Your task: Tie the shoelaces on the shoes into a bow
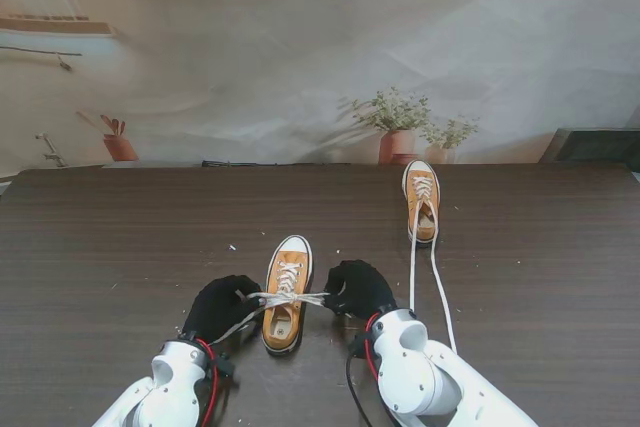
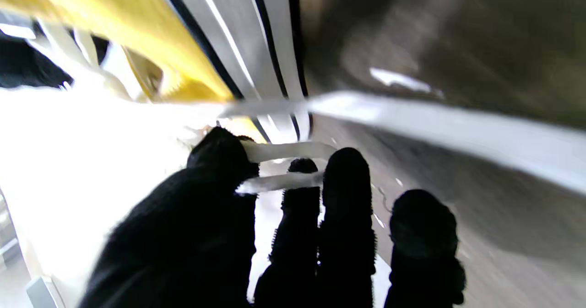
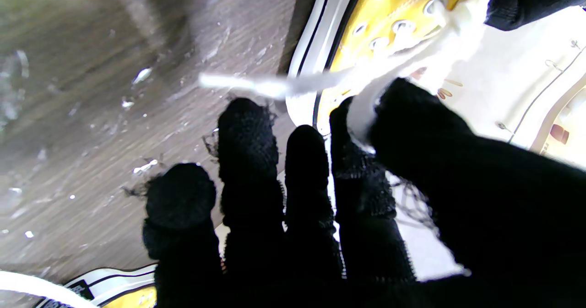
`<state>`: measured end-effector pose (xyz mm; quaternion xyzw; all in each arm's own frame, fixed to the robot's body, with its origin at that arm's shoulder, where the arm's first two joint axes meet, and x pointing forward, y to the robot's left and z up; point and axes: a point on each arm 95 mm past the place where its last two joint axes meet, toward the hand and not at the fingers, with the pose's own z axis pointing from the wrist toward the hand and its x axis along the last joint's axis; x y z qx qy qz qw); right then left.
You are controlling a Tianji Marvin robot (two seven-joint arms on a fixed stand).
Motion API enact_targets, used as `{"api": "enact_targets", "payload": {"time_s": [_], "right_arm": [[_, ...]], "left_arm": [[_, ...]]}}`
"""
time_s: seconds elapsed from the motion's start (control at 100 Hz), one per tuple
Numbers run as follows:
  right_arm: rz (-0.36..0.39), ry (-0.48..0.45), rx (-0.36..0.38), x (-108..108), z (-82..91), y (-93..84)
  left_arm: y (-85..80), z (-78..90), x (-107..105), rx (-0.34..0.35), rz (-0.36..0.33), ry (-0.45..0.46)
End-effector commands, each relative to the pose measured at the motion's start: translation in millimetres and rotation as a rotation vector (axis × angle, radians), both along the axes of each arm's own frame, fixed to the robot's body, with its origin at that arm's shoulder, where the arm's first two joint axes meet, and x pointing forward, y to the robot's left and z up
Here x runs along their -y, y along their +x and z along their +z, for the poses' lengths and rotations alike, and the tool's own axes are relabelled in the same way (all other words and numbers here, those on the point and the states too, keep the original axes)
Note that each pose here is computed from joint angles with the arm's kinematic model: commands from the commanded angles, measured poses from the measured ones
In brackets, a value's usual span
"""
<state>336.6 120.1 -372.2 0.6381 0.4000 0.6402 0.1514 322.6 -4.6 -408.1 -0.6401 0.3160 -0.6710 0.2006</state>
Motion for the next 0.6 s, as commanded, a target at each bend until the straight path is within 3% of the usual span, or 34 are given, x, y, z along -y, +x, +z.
{"api": "enact_targets", "payload": {"time_s": [0.0, 0.17, 0.59], "right_arm": [[0.008, -0.006, -0.007, 1.5, -1.1, -1.9], [0.001, -0.009, -0.011, 1.4, -2.6, -2.5], [-0.014, -0.038, -0.018, 3.4, -8.4, -1.8]], "left_arm": [[-2.7, 0.9, 0.8, -0.014, 0.005, -0.010], [-4.2, 3.6, -8.3, 0.002, 0.061, -0.020], [-8.5, 2.1, -18.0, 0.003, 0.114, -0.001]]}}
